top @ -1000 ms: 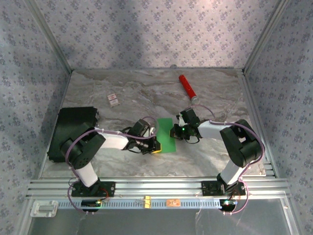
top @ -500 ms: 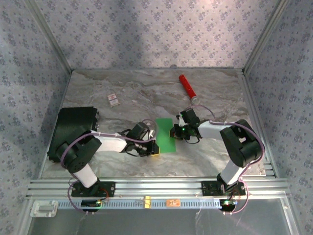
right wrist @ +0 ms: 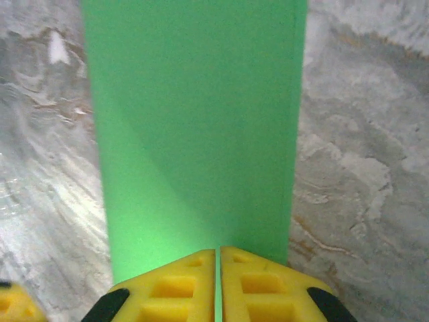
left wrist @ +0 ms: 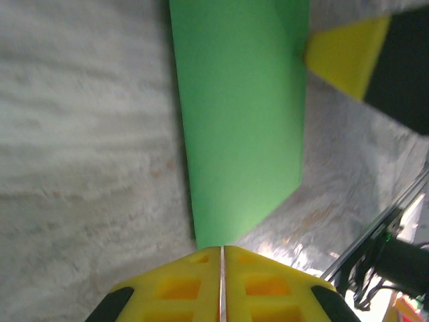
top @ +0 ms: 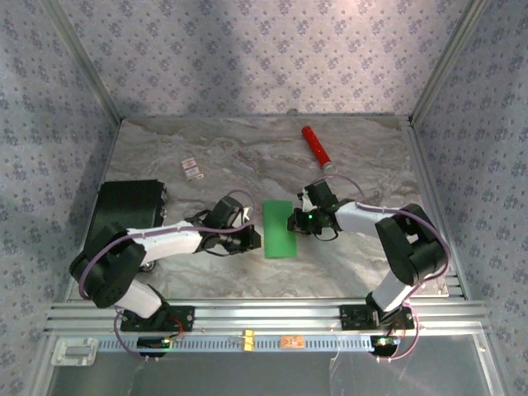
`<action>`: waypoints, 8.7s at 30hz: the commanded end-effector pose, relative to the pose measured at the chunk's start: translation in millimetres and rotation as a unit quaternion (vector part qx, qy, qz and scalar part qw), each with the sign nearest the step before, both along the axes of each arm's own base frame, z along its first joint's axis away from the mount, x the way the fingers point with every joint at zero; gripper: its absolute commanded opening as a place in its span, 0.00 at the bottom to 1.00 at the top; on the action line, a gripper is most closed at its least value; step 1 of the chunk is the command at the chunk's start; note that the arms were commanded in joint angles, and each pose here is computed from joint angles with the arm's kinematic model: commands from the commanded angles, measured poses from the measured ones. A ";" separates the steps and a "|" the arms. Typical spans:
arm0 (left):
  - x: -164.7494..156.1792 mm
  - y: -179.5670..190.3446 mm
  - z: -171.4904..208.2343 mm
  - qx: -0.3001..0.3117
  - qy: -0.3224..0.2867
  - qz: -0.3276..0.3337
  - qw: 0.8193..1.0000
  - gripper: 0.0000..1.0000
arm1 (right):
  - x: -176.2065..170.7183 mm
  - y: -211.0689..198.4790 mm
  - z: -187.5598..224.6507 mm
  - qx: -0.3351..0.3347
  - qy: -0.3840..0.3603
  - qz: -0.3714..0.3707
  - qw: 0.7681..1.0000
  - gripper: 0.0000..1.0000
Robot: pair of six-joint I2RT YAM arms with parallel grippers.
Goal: Fold a paper plane with a square sheet of paper (pick it up from the middle)
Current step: First fold the square sheet of paper in half at the center of the table, then fold the triangle a second time at the center of the table.
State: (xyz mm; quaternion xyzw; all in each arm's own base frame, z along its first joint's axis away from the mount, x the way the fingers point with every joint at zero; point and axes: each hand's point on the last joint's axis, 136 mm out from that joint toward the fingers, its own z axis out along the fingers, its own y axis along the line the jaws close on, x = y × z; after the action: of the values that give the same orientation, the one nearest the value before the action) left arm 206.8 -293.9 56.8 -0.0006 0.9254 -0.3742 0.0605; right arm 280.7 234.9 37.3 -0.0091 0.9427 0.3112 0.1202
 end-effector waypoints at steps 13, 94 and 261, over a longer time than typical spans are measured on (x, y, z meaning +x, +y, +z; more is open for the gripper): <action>82.8 -35.8 9.1 -0.030 -0.003 0.007 1.000 0.09 | -31.2 -29.1 24.7 0.031 -0.006 -0.080 0.996 0.30; 118.3 -47.7 37.4 0.012 -0.095 -0.021 0.995 0.41 | -5.9 -3.6 1.0 0.124 0.053 -0.105 0.985 0.09; 13.7 -72.3 34.7 0.000 -0.240 -0.180 0.954 0.00 | -38.5 -13.7 6.5 0.076 0.039 -0.098 0.992 0.10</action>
State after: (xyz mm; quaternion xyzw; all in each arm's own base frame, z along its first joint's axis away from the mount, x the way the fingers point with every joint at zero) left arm 215.2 -356.2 74.2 0.2622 0.8807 -0.3403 0.1996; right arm 248.5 230.1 53.5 0.0930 0.9049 0.3986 0.1165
